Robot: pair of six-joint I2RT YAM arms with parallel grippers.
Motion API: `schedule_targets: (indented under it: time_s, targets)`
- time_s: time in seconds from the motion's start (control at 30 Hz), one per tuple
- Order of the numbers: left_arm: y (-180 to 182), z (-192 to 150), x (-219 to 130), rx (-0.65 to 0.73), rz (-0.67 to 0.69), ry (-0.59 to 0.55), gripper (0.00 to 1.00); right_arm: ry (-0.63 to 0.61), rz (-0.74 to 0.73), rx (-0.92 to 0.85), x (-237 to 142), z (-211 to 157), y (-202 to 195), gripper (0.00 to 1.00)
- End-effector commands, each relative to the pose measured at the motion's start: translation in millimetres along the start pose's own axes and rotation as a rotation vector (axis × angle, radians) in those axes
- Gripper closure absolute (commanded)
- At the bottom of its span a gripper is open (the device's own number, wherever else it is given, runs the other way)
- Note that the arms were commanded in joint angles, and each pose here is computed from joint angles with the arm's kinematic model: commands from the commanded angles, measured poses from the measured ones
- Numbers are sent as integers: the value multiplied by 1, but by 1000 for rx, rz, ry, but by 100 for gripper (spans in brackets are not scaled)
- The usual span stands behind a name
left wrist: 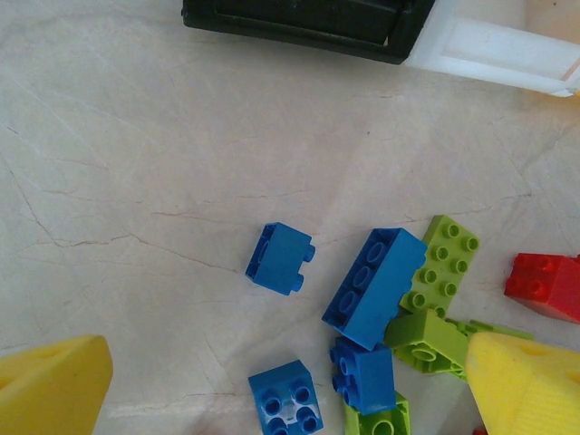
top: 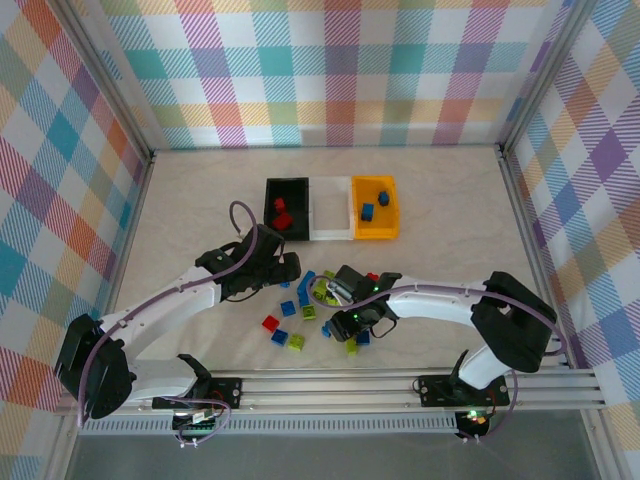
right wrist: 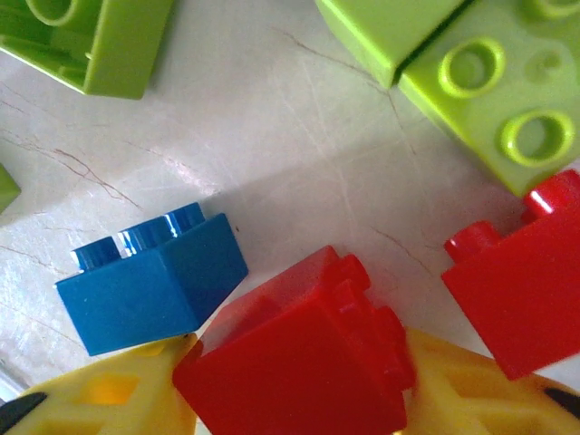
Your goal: Sort the legos into containers by color
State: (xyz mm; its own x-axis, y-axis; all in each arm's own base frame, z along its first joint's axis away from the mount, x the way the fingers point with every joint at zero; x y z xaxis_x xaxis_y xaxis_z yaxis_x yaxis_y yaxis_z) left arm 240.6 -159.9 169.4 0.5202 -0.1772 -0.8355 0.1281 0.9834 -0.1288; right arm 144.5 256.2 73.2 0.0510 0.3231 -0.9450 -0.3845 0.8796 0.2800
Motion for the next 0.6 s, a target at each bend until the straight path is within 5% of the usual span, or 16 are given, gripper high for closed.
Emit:
schedule_targets:
  time_s: [0.0, 0.27, 0.57]
  targets:
    - [6, 1, -2, -27, 23, -2, 0, -66, 16, -13, -16, 8, 6, 52]
    - [35, 2, -25, -68, 151, -85, 0, -224, 81, 1, -70, 46, 14, 53]
    - [62, -14, -40, -145, 225, -114, 0, -423, 181, 86, -102, 201, 41, 54]
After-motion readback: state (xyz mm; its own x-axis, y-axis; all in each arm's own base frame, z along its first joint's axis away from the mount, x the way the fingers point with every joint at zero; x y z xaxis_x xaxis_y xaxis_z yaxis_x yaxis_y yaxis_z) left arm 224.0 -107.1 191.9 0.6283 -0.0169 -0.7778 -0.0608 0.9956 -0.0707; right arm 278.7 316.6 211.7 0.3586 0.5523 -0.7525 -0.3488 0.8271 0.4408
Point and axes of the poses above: each hand's point on the last joint's axis, 136 mm out from that joint toward the fingers, its own x axis out along the fingers, its own y axis along the line the jaws close on, z = x × y, the point moved 5 cm from there along -x, back along the fingers, and after that the axes turned 14 degrees about x, right-handed, at the moved point
